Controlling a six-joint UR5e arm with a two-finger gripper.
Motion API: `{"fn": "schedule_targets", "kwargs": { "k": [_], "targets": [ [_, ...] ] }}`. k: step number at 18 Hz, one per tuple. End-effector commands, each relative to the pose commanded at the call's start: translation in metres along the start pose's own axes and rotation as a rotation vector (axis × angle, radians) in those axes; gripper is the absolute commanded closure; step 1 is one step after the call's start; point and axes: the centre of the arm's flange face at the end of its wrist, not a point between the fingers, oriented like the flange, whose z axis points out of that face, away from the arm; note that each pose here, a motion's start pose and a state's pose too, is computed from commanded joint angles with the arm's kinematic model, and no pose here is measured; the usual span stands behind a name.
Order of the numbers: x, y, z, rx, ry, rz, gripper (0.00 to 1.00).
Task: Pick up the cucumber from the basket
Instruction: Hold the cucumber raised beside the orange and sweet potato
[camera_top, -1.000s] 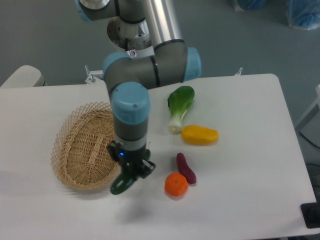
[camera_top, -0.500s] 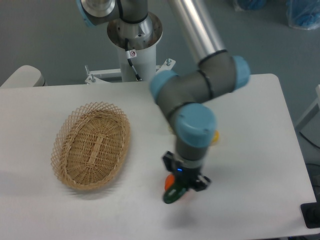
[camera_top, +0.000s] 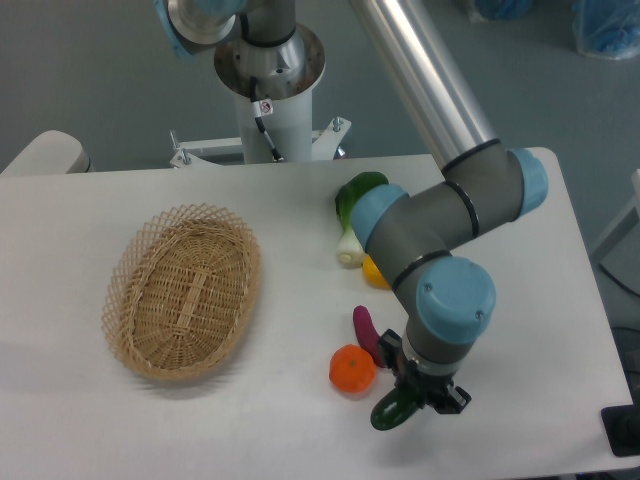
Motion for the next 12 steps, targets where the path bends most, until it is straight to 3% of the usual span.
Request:
{"fn": "schedule_targets", "kwargs": {
  "k": [12],
  "targets": [
    [0.0038, 0.0008, 0.0041, -0.01, 0.002, 0.028, 0.78]
  ]
}}
